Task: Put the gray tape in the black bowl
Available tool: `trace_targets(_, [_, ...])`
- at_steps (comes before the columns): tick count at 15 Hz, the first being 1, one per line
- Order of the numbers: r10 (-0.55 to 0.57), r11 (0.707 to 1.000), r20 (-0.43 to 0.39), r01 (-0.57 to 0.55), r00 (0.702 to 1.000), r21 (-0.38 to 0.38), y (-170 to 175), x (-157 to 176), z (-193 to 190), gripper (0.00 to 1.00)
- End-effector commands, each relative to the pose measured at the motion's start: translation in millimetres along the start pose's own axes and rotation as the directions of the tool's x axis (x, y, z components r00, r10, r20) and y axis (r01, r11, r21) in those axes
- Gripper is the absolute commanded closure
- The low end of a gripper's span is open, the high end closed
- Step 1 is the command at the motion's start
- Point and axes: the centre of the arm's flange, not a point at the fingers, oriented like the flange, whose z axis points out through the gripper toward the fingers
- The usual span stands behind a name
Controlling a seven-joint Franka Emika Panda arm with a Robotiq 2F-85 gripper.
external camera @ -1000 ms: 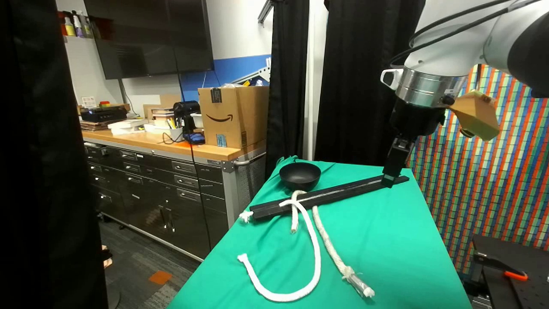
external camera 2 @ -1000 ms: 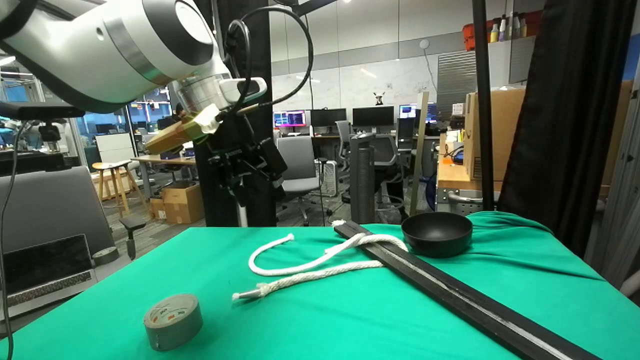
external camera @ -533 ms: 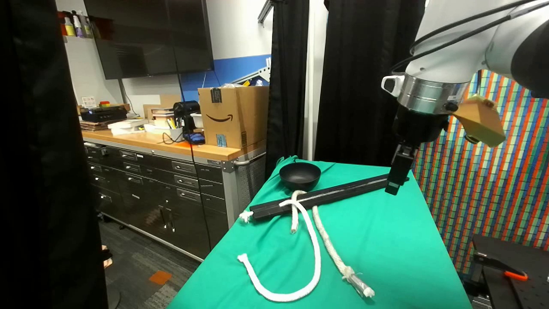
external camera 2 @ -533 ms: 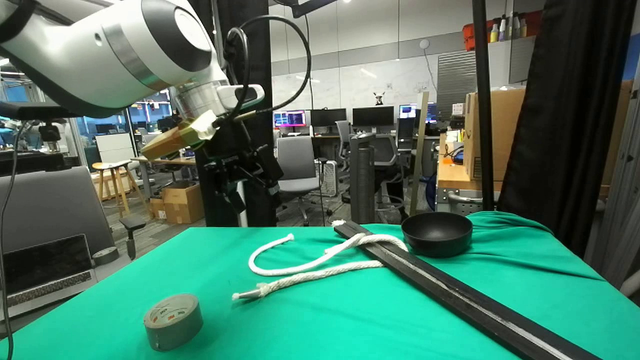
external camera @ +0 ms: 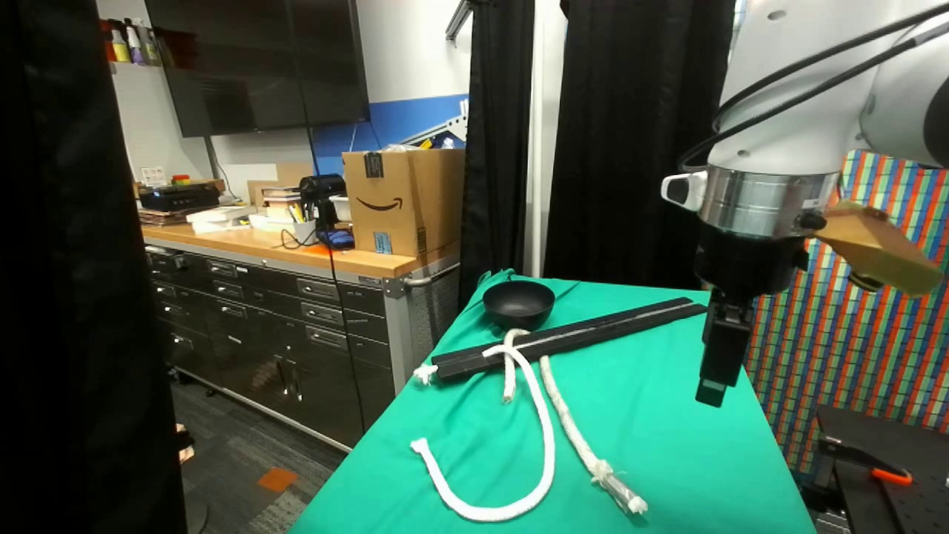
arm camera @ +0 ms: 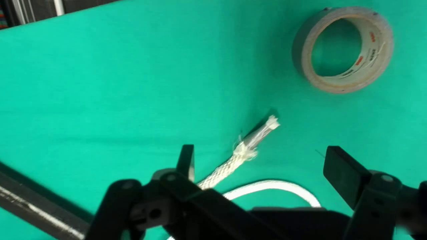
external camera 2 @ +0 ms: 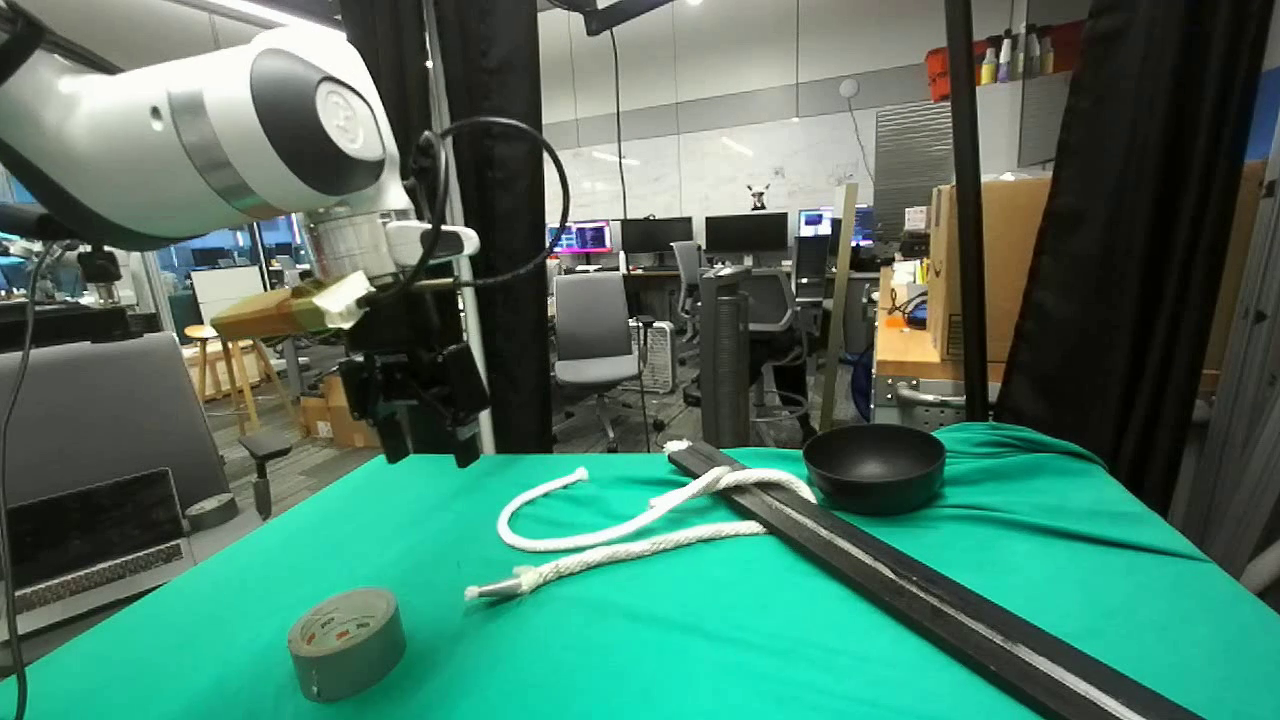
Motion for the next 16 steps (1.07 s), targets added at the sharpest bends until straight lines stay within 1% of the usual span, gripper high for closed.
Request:
trace_targets(1, [-0.014, 0.997, 0.051, 0.010, 0.999, 0.079, -13, -7, 13, 0.00])
trace_targets(3, [-0.020, 0.994, 0.073, 0.013, 0.997, 0.108, -18, -16, 26, 0.00])
trace_targets(6, [-0.001, 0.986, 0.099, -0.016, 0.995, 0.167, -28, -31, 50, 0.00])
trace_targets(8, [0.022, 0.984, 0.079, -0.035, 0.997, 0.175, -37, -38, 70, 0.00])
trace_targets(11, [0.046, 0.987, 0.054, -0.054, 0.997, 0.152, -46, -37, 95, 0.00])
trace_targets(16, [0.070, 0.986, 0.047, -0.076, 0.996, 0.145, -60, -35, 117, 0.00])
